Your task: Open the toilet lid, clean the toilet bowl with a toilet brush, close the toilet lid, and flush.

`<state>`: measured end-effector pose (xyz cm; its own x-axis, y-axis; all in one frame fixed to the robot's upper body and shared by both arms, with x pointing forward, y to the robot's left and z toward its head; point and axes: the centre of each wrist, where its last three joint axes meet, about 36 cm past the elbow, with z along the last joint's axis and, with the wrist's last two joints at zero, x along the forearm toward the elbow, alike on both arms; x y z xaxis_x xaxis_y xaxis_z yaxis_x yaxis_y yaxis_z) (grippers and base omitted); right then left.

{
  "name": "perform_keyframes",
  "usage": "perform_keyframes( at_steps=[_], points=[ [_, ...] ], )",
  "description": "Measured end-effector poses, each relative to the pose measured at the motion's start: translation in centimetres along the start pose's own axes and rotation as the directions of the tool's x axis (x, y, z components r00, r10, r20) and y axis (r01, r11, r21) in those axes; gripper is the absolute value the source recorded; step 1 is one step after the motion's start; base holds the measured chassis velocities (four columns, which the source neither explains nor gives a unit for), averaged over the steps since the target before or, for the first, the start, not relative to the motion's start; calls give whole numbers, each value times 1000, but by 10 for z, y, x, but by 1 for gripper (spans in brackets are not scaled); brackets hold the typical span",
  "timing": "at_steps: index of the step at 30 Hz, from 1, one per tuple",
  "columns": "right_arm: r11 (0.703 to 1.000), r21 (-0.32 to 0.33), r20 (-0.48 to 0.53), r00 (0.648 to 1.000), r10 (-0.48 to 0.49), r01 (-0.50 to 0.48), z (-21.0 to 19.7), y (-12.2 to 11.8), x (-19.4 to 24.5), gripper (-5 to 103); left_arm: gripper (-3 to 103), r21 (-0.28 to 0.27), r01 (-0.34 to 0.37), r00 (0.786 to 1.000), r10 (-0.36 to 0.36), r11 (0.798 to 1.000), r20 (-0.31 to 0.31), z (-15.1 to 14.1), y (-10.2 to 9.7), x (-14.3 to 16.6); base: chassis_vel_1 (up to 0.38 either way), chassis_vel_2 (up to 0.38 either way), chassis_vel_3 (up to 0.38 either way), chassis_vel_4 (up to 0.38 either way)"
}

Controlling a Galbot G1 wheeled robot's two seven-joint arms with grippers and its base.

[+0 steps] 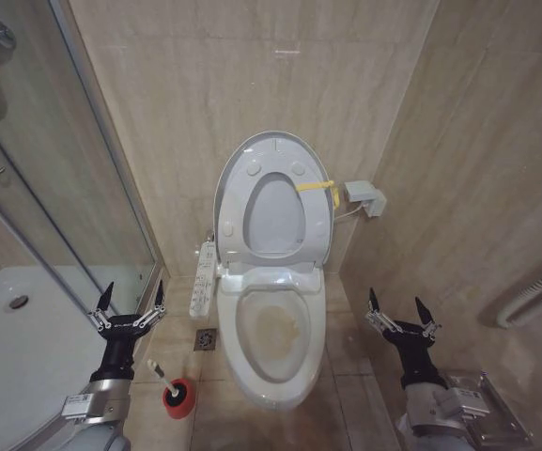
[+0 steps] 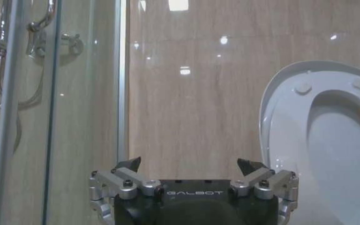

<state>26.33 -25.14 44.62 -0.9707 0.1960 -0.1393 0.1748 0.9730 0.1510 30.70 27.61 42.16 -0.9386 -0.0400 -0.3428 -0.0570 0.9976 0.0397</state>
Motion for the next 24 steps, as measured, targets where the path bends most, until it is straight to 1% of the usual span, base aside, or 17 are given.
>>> perform_keyframes(
  at_steps=[10, 15, 17, 18, 20, 21, 22, 23, 24],
  points=[
    [1000, 0, 0, 1000, 0, 0, 0, 0, 0, 100, 100, 8, -4, 1000, 4, 1000, 0, 7, -3, -8, -6, 10, 1, -7],
    [1000, 0, 0, 1000, 0, 0, 0, 0, 0, 100, 100, 7, 0, 1000, 0, 1000, -15, 14, -3, -8, -48, 36, 36, -39],
    [1000, 0, 0, 1000, 0, 0, 0, 0, 0, 100, 100, -12, 15, 999, -15, 1000, -43, 26, -5, -5, -106, 94, 95, -96],
    [1000, 0, 0, 1000, 0, 0, 0, 0, 0, 100, 100, -12, 15, 999, -15, 1000, -43, 26, -5, -5, -106, 79, 102, -96],
    [1000, 0, 0, 1000, 0, 0, 0, 0, 0, 100, 100, -81, 46, 995, -52, 996, -82, 49, -5, 2, -67, 87, 97, -75],
    [1000, 0, 0, 1000, 0, 0, 0, 0, 0, 100, 100, -105, 52, 994, -62, 993, -92, 60, -4, 5, -67, 65, 39, -81],
    [1000, 0, 0, 1000, 0, 0, 0, 0, 0, 100, 100, -105, 52, 994, -62, 993, -92, 60, -4, 5, -67, 65, 39, -81],
    [1000, 0, 0, 1000, 0, 0, 0, 0, 0, 100, 100, -118, 56, 992, -69, 991, -104, 70, -4, 9, -11, 65, 39, -25],
    [1000, 0, 0, 1000, 0, 0, 0, 0, 0, 100, 100, -126, 67, 988, -83, 990, -130, 86, -5, 15, 0, 0, 0, 0]
  ],
)
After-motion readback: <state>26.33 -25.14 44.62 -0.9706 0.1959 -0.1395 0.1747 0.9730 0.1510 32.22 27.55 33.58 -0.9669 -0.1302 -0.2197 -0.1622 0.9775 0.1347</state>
